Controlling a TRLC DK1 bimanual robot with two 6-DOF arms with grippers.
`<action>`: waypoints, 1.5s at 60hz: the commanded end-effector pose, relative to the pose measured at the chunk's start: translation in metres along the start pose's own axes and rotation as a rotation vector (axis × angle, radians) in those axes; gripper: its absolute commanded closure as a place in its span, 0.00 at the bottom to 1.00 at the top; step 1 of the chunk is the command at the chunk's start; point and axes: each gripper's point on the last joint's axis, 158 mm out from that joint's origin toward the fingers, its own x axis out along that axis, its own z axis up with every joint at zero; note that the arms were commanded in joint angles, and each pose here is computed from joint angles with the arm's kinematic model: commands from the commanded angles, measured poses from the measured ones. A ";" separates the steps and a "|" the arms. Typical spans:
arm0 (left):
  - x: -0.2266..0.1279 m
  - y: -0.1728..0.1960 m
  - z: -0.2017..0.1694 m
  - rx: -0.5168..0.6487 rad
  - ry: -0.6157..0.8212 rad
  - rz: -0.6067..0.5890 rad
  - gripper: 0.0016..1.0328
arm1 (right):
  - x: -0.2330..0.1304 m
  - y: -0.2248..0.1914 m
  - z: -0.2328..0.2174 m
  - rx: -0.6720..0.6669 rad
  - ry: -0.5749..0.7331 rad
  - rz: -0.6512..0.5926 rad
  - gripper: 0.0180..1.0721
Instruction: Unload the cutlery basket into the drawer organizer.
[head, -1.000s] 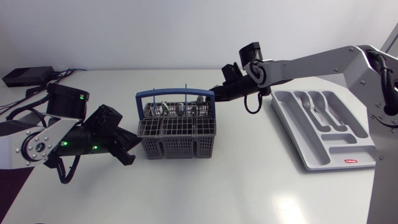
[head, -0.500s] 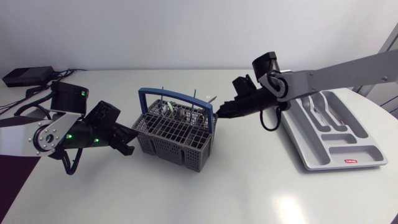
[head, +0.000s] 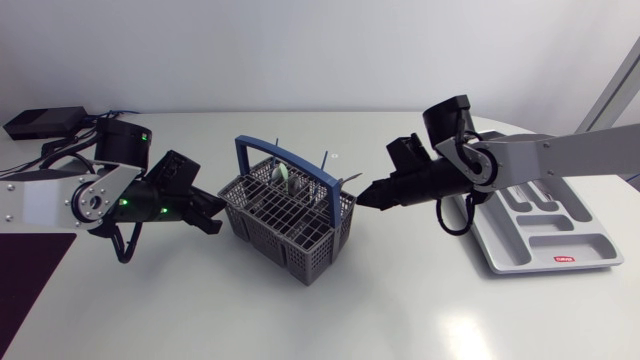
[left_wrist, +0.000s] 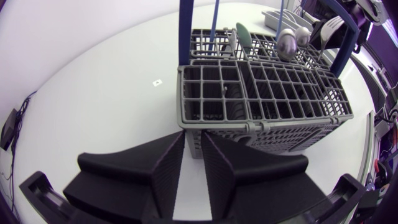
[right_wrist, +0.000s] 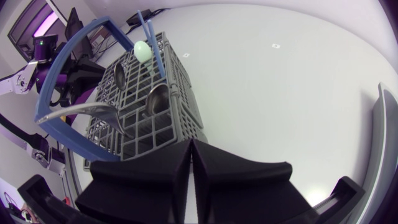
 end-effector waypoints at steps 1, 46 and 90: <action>0.002 0.005 0.017 -0.012 -0.035 -0.001 0.78 | 0.004 -0.013 0.003 0.004 -0.014 -0.017 0.91; 0.061 0.028 0.047 -0.137 -0.024 -0.145 0.78 | -0.003 0.104 -0.046 -0.172 0.071 0.214 0.91; -0.045 -0.015 0.072 0.020 -0.111 -0.148 0.78 | -0.066 0.076 -0.019 -0.209 -0.054 0.073 0.91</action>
